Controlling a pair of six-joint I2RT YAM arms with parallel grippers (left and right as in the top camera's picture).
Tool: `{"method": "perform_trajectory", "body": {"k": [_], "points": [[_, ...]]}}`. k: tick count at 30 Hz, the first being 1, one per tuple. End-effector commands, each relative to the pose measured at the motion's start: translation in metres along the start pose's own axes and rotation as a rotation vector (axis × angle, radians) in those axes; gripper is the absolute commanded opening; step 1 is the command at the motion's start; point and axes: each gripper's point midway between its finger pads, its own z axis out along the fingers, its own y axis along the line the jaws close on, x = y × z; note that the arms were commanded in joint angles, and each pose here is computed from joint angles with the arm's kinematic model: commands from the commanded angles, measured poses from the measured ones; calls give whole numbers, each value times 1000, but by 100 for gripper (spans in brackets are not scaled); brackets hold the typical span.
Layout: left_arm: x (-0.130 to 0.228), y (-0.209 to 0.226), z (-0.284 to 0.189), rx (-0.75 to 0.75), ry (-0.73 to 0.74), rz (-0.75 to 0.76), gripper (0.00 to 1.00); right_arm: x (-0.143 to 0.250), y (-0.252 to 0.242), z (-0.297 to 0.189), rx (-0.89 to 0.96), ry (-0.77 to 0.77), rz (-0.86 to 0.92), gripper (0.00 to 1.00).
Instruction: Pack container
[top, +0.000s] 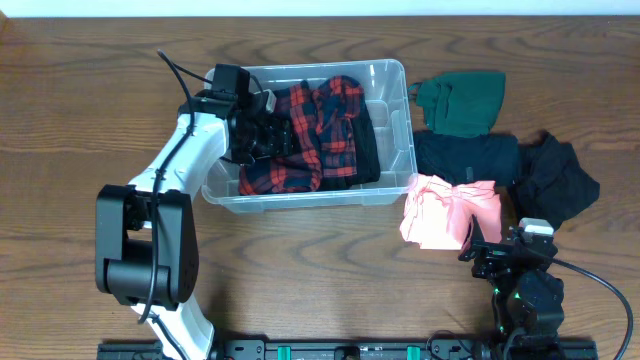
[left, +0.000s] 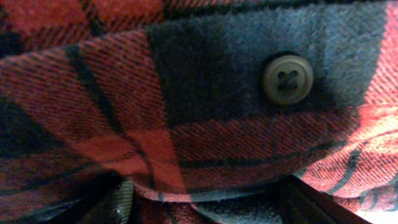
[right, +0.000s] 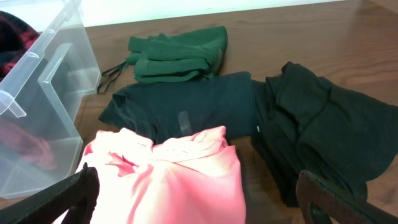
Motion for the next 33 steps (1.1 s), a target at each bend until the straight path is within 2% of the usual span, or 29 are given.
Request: {"method": "perform_trajectory", "body": {"k": [1, 6, 12, 17, 25, 29, 32, 33], "points": [[19, 61, 15, -155, 80, -89, 75, 0, -1, 0, 5, -3, 5, 99], [12, 93, 0, -166, 47, -162, 75, 0, -1, 0, 5, -3, 5, 99], [6, 97, -9, -89, 30, -81, 75, 0, -1, 0, 5, -3, 5, 99], [-4, 78, -21, -35, 0, -17, 81, 0, -1, 0, 5, -3, 5, 99], [2, 34, -41, -20, -6, 74, 82, 0, -1, 0, 5, -3, 5, 99], [-4, 1, -81, -8, -76, 124, 89, 0, -1, 0, 5, -3, 5, 99], [-20, -19, -129, -6, -209, 133, 98, 0, -1, 0, 5, -3, 5, 99], [-26, -25, -150, -8, -273, 145, 98, 0, -1, 0, 5, -3, 5, 99]]}}
